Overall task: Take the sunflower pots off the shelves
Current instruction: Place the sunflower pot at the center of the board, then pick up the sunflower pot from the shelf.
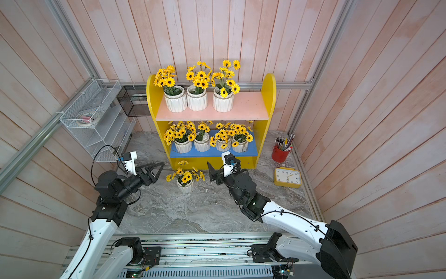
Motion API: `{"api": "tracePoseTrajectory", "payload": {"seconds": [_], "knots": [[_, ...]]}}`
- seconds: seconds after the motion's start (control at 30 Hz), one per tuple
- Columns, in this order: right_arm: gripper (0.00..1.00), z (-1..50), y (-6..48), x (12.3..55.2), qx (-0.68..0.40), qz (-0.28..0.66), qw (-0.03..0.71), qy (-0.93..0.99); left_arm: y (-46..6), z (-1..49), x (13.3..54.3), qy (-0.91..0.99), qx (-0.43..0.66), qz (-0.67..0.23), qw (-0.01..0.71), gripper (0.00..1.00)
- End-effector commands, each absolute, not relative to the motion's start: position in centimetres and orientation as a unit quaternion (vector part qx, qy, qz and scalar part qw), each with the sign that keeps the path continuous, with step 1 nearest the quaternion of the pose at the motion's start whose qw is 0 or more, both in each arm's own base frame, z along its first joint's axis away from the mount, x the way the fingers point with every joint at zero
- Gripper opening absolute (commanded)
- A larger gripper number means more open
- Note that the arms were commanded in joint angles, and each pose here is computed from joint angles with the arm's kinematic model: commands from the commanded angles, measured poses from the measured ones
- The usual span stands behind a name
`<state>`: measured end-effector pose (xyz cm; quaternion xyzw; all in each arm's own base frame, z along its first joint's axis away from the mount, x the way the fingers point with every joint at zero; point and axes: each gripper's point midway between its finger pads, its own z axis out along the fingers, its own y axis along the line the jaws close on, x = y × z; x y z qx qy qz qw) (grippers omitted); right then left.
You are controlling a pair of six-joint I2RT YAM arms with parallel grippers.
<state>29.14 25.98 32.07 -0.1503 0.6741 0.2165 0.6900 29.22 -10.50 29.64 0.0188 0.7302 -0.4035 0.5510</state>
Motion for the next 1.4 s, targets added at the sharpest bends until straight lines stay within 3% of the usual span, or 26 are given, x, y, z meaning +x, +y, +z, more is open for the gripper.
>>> {"api": "tracePoseTrajectory", "payload": {"seconds": [0.0,0.27,0.47,0.77,1.07,1.37], "knots": [[0.92,32.9,26.4,30.1,-0.164,0.220,0.675,0.685,-11.3,30.9,29.0,0.716,0.043,-0.421,0.555,1.00],[0.90,37.3,24.5,32.2,-0.146,0.204,0.698,0.671,-14.9,36.2,28.9,0.701,0.093,-0.417,0.571,1.00],[0.89,40.6,22.2,32.6,-0.122,0.198,0.722,0.652,-18.5,37.0,27.6,0.679,0.186,-0.447,0.551,1.00],[0.91,45.6,19.8,34.3,-0.105,0.200,0.752,0.619,-18.5,40.0,27.1,0.630,0.221,-0.437,0.603,1.00],[0.98,47.9,21.7,39.2,-0.151,0.170,0.750,0.622,-17.8,37.0,28.1,0.643,0.173,-0.460,0.588,1.00],[0.98,48.9,22.1,44.6,-0.163,0.152,0.750,0.623,-12.8,35.2,31.8,0.684,0.037,-0.398,0.610,1.00]]}}
